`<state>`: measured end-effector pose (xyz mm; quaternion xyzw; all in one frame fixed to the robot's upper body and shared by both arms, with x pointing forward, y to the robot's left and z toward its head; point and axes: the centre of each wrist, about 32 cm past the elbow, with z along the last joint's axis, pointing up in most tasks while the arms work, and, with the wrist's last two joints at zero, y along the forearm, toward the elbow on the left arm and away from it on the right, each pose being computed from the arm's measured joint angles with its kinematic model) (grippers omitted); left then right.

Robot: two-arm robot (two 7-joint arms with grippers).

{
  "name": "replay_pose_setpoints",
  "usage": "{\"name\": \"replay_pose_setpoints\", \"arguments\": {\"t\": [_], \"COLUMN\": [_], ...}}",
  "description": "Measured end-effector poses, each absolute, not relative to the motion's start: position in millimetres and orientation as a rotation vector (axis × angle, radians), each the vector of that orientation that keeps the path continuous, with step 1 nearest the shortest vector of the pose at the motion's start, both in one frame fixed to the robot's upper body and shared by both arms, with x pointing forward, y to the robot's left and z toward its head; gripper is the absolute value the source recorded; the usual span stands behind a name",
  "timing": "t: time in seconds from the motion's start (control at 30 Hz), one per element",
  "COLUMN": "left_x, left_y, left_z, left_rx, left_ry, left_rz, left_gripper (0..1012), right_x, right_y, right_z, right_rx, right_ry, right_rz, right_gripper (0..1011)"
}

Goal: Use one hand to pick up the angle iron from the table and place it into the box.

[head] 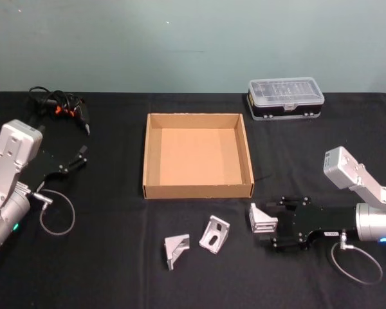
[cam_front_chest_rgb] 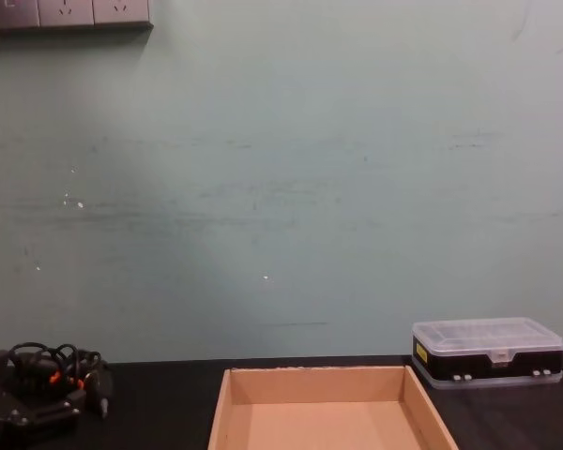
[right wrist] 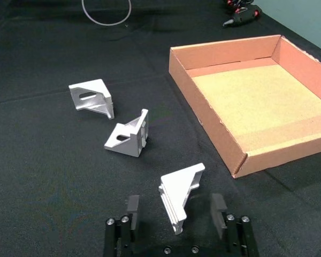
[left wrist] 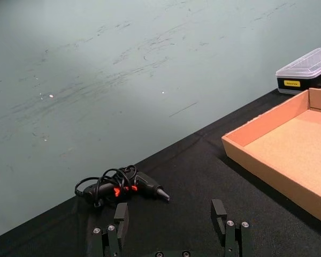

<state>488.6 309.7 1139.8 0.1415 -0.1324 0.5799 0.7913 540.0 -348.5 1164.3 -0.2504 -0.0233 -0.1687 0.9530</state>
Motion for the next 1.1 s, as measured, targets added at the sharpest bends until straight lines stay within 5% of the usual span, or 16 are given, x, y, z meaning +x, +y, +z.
{"name": "replay_pose_setpoints", "arguments": {"t": [0.8,1.1], "left_x": [488.6,488.6], "left_y": [309.7,309.7], "left_z": [1139.8,1139.8], "left_rx": [0.304,0.304], "left_ry": [-0.285,-0.285], "left_rz": [1.248,1.248], "left_gripper": [1011,1011], "right_x": [539.6,539.6], "right_y": [-348.8,-348.9], "right_z": [1164.4,1164.4], "right_rx": [-0.51,-0.51], "right_ry": [-0.046,-0.046], "right_rz": [-0.343,-0.343], "right_gripper": [118,64]}}
